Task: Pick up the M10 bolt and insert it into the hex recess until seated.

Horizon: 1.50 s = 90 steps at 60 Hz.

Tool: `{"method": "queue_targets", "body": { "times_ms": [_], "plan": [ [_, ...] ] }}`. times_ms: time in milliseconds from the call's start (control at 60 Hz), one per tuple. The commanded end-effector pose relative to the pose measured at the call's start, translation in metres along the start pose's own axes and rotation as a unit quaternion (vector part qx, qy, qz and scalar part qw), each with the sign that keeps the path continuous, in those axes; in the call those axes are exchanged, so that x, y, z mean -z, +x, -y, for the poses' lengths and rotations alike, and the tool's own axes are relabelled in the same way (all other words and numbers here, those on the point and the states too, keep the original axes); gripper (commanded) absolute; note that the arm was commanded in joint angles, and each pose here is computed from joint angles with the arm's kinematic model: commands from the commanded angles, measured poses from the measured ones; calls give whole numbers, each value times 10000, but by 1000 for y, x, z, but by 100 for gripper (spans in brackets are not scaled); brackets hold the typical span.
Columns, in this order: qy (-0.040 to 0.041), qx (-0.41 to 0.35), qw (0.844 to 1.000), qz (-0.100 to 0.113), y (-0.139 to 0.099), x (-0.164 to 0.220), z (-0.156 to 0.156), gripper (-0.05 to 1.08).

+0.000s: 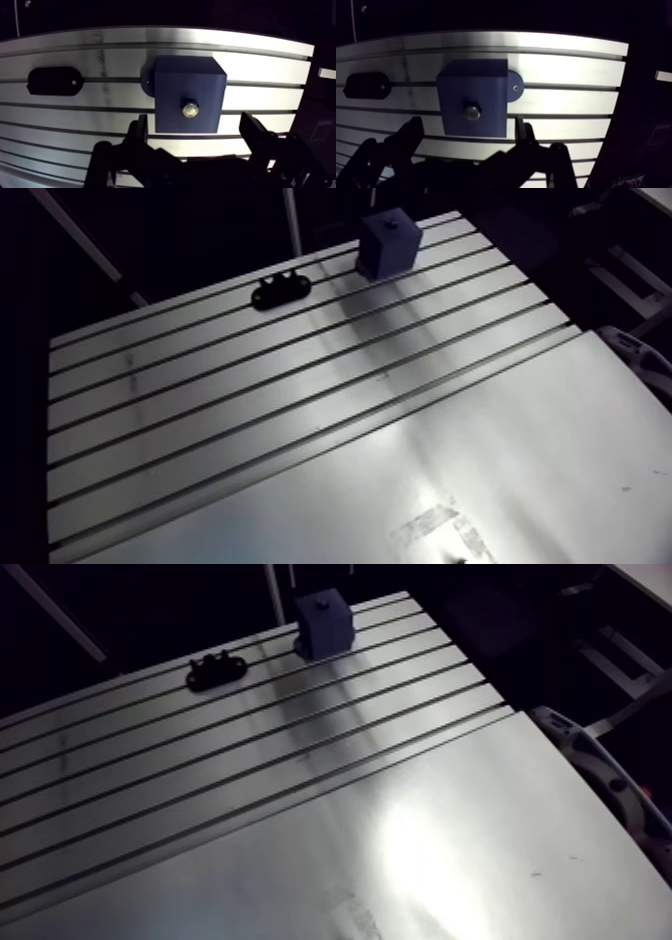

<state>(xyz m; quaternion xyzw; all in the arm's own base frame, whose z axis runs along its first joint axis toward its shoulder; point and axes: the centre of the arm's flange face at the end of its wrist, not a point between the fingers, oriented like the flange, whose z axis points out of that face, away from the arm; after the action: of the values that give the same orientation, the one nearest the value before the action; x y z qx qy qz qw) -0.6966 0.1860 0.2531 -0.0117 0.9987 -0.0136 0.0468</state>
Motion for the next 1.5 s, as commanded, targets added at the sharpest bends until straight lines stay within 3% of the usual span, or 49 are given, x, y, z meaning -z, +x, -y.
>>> {"method": "queue_targets", "body": {
  "times_ms": [17, 183, 250, 300, 333, 350, 367, 383, 400, 417, 433, 467, 483, 500, 517, 533, 550, 567, 617, 850, 1117, 1267, 1500],
  "plan": [
    [11, -15, 10000, -47, 0, 5, 1, 0],
    [-93, -95, 9997, -213, -3, 37, 2, 3],
    [-98, -104, 9996, -224, -4, 43, 3, 4],
    [-104, -160, 9996, -225, -7, 55, 2, 11],
    [-107, -186, 9995, -214, -7, 58, 2, 17],
    [-104, -209, 9995, -193, -8, 60, 2, 26],
    [-104, -209, 9995, -193, -8, 60, 2, 26],
    [-97, -232, 9995, -178, -8, 60, 1, 35],
    [-97, -232, 9995, -178, -8, 60, 1, 35],
    [-96, -248, 9995, -176, -8, 60, 0, 45],
    [-96, -248, 9995, -176, -8, 60, 0, 45],
    [-93, -251, 9995, -168, -8, 61, 0, 62],
    [-93, -251, 9995, -168, -8, 61, 0, 62],
    [-92, -251, 9995, -169, -8, 61, 0, 74],
    [-92, -251, 9995, -169, -8, 61, 0, 74],
    [-86, -251, 9995, -186, -8, 61, 0, 88],
    [-86, -251, 9995, -186, -8, 61, 0, 88],
    [-80, -244, 9995, -191, -8, 61, 1, 97],
    [-70, -229, 9995, -188, -7, 60, 2, 105],
    [-50, -233, 9996, -165, -5, 51, 3, 108],
    [-114, -237, 9993, -267, -6, 33, 2, 108],
    [-100, -222, 9995, -184, -11, 23, 4, 108],
    [-110, -175, 9995, -235, -11, 16, 5, 108]
  ]
}}
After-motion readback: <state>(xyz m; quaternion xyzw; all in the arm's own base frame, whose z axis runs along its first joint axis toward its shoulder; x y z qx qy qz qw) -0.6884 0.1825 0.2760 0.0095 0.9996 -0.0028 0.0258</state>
